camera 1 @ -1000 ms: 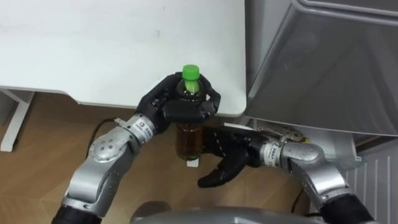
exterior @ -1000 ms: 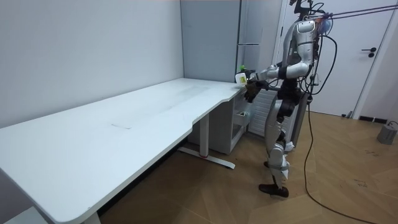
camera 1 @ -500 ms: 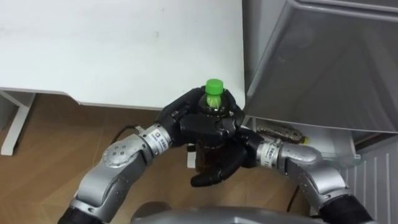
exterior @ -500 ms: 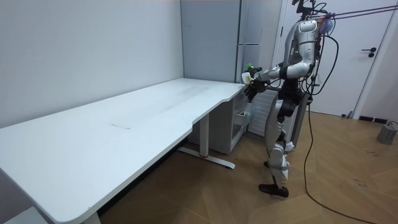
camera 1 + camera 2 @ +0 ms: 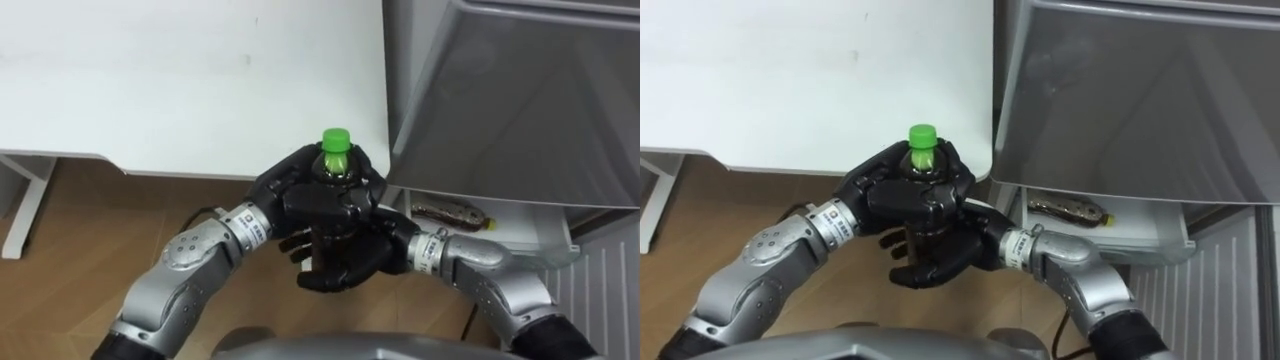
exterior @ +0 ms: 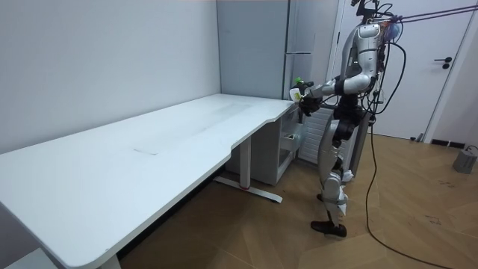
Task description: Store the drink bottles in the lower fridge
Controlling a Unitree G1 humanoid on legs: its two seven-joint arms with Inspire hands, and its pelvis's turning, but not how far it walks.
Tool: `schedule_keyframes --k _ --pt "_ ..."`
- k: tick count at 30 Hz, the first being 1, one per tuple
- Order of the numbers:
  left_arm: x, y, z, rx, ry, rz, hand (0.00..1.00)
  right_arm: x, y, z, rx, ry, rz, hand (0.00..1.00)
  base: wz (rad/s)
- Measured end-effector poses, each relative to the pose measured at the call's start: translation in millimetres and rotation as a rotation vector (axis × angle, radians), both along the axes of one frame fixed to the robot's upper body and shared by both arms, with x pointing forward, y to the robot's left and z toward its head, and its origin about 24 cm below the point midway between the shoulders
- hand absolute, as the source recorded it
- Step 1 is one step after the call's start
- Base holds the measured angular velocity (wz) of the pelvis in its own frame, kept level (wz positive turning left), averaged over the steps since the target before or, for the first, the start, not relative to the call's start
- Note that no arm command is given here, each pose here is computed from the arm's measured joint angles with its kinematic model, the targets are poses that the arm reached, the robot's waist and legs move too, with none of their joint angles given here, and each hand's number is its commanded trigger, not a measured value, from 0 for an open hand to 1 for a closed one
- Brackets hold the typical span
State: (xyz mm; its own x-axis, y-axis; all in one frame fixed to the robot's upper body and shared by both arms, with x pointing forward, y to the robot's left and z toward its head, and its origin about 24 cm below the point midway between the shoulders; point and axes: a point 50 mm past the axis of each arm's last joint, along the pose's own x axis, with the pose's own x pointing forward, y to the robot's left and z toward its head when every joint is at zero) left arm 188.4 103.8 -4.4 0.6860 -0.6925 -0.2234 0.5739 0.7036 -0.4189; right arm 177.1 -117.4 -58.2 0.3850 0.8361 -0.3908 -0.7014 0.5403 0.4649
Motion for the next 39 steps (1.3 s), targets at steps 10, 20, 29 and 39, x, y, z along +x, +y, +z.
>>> schedule_keyframes --k 10,20,29,39 --pt "0.9 1.2 1.0 -0.032 0.013 0.020 1.00 -2.1 -0.3 0.6 0.016 -0.013 0.003 1.00 0.00" --pt "0.6 0.6 0.6 -0.028 0.016 0.023 1.00 -3.1 -0.2 -0.2 0.018 -0.004 -0.005 1.00 0.00" --pt "0.8 0.9 0.7 -0.030 0.016 0.024 0.00 -2.6 -1.8 0.2 0.017 -0.011 -0.009 1.00 0.00" --pt "1.2 1.3 0.9 -0.032 0.017 0.035 0.00 -5.1 -2.7 -1.9 0.023 0.005 -0.020 1.00 0.00"
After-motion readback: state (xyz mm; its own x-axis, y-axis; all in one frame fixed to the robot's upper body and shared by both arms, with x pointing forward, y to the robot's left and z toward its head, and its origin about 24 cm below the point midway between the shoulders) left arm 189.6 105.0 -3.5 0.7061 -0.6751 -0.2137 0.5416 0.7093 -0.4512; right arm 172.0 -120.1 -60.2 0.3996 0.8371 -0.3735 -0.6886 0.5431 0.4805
